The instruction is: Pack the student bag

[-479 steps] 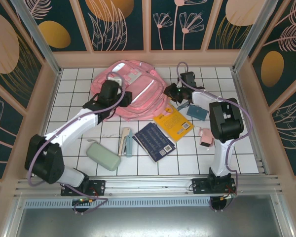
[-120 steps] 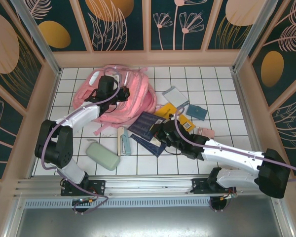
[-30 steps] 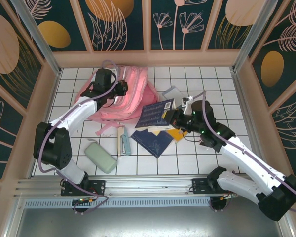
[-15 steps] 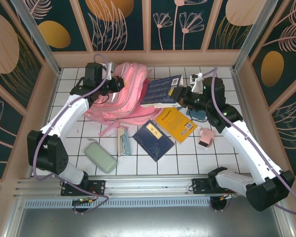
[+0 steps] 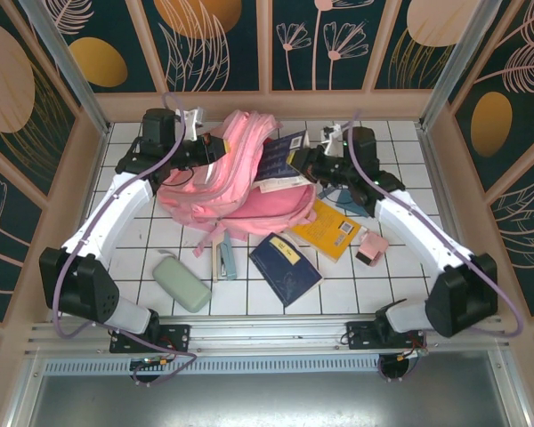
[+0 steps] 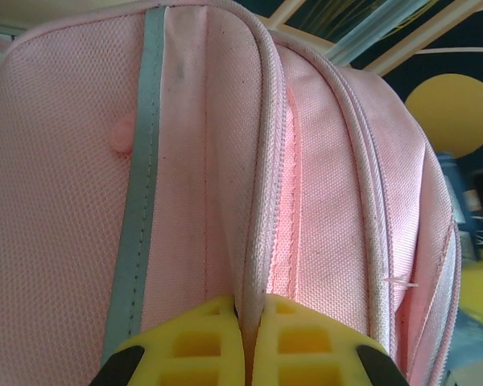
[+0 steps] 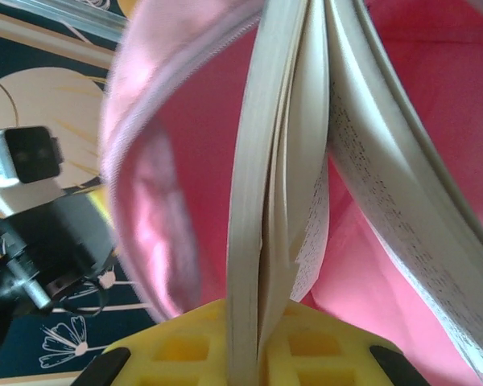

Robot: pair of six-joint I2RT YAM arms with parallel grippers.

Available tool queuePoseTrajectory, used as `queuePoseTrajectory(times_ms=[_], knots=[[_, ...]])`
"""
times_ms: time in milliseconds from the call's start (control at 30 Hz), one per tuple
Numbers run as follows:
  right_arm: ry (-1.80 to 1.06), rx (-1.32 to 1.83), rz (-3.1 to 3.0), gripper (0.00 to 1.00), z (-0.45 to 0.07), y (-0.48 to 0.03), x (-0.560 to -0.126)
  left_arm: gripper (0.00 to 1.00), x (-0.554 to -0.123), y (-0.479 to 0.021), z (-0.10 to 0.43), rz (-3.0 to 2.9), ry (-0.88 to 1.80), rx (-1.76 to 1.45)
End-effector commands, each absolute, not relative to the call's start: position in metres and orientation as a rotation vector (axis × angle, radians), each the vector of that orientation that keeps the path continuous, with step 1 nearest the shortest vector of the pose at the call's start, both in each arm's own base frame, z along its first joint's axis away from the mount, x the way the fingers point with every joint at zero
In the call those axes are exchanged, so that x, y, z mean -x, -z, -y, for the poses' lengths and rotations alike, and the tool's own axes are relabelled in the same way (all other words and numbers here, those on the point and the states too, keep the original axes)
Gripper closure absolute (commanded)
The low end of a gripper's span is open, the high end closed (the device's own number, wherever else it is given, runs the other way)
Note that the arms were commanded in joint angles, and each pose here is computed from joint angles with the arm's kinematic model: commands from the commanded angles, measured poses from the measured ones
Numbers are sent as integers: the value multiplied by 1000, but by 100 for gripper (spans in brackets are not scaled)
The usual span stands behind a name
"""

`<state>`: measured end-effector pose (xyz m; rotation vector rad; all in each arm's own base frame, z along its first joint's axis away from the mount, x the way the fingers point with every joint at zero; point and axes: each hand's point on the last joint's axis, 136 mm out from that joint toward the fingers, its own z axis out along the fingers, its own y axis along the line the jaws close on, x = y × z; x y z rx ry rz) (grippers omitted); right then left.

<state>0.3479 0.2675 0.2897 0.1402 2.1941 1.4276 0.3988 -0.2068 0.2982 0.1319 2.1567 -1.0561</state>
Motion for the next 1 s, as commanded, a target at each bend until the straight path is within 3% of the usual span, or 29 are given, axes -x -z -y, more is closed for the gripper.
queuePoseTrajectory(times_ms=[0, 467, 500, 567, 667, 800, 967], knots=[[-1551, -45, -2069, 85, -302, -326, -357, 100, -385, -391, 211, -1850, 1148, -274], [-1811, -156, -2094, 83, -422, -271, -400, 100, -379, -408, 209, -1783, 1199, -283], [-1811, -157, -2104, 78, -430, -265, -404, 100, -380, -406, 208, -1786, 1194, -278], [-1756, -155, -2187, 51, -449, -243, -412, 100, -382, -402, 206, -1793, 1180, -269], [-1570, -147, -2279, 30, -446, -227, -422, 100, -390, -395, 196, -1813, 1131, -218], [-1294, -189, -2281, 16, -394, -237, -426, 100, -402, -391, 173, -1821, 1068, -113], [-1175, -187, -2272, 13, -337, -254, -410, 100, -410, -382, 167, -1834, 1067, -73]])
